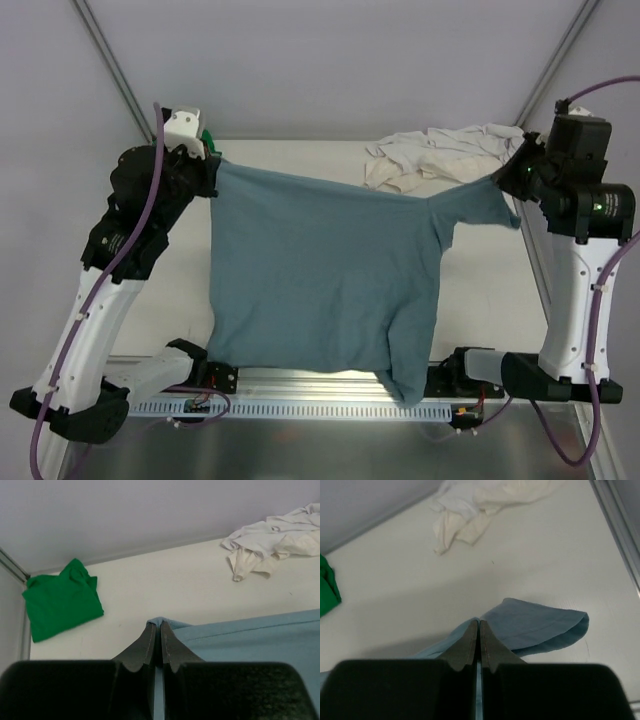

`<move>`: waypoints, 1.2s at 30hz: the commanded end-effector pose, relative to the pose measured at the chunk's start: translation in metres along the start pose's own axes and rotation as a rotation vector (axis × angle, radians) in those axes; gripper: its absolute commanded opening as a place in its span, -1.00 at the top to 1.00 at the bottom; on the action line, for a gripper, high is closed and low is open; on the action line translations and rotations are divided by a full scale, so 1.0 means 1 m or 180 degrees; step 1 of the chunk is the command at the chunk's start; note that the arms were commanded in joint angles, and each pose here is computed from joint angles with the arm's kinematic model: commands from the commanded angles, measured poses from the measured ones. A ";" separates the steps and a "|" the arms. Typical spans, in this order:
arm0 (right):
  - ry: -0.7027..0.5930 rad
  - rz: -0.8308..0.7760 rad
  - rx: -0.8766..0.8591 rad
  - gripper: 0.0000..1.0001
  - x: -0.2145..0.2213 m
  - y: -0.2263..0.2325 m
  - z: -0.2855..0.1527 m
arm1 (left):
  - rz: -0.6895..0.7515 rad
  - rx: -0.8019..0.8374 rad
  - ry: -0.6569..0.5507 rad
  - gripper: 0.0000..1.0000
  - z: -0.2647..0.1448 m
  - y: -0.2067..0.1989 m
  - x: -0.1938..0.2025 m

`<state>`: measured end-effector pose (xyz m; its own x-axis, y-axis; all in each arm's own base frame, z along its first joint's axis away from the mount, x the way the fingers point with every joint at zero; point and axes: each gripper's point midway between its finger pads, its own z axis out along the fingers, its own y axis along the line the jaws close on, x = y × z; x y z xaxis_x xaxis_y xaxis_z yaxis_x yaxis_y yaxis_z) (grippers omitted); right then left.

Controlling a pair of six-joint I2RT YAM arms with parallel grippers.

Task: Fold and stack the t-shirts
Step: Flatten out the tshirt

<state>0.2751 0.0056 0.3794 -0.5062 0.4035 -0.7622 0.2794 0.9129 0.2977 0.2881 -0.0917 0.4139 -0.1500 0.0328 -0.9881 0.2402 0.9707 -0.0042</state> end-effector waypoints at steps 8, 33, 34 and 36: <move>-0.1619 -0.0016 -0.0438 1.00 -0.121 0.031 -0.109 | 0.0171 -0.0108 -0.1385 1.00 -0.042 0.011 -0.153; -0.2896 0.0272 -0.0749 0.99 -0.096 -0.006 -0.283 | -0.0136 -0.0054 -0.1871 1.00 -0.178 0.026 -0.182; -0.2931 0.0314 -0.0785 0.99 -0.100 -0.004 -0.285 | -0.0112 -0.0073 -0.1909 1.00 -0.182 0.027 -0.186; -0.2939 0.0317 -0.0838 0.99 -0.106 0.002 -0.283 | -0.0085 -0.0093 -0.1932 1.00 -0.182 0.028 -0.189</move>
<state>0.0946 -0.0006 0.5928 0.2558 0.3777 -0.8899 -0.0066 0.9212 0.3890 0.1564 -0.0485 0.6056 0.3401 -0.1344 -0.9307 0.3065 0.9515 -0.0254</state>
